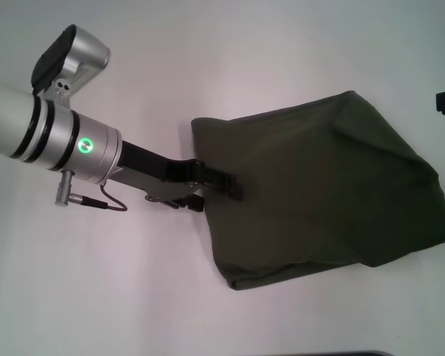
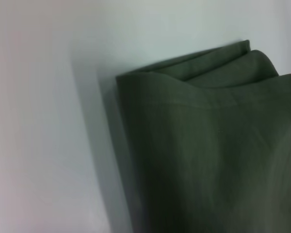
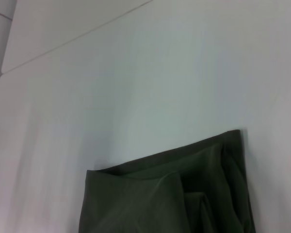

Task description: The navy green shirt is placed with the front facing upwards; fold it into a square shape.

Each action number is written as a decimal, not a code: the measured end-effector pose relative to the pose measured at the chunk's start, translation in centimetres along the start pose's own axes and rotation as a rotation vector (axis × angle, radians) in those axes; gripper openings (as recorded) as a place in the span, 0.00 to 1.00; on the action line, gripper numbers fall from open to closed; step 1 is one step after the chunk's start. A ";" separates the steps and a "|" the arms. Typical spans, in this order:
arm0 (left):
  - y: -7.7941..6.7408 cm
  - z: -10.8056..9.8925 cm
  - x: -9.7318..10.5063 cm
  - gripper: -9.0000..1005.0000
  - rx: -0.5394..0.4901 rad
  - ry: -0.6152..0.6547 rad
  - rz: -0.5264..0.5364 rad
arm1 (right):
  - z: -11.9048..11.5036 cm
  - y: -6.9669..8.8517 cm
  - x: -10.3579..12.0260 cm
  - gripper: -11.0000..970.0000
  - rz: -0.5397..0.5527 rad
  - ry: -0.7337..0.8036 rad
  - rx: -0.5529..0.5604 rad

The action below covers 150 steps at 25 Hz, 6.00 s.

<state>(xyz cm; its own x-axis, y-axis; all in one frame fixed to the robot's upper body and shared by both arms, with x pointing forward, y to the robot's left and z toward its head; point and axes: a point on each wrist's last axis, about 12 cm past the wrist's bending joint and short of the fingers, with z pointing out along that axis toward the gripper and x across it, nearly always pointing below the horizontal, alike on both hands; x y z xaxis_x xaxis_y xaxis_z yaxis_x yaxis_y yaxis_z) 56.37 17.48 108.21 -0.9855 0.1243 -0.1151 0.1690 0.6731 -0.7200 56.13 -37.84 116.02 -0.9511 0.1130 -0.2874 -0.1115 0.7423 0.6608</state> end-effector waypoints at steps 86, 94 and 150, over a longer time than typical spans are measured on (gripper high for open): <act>4.2 -12.9 -3.1 0.33 -0.077 -0.291 0.028 | 0.9 0.1 0.0 0.29 -0.006 0.009 -0.044; 2.9 -14.7 -0.4 0.61 0.092 -0.356 0.077 | 3.0 3.1 -1.6 0.32 -0.173 -0.087 -0.276; 1.4 -14.8 0.7 0.70 0.337 -0.411 0.137 | 15.9 7.9 -3.9 0.83 -0.157 0.033 0.055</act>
<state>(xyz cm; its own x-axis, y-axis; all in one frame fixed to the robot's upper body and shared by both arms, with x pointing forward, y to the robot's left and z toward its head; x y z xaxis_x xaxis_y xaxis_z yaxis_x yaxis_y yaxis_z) 56.07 29.33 117.28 -0.8899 -0.1462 -0.4322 0.3491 0.3918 -0.8513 63.49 -21.94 111.32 -0.9322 -0.0286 -0.3608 -0.2447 0.7843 0.5701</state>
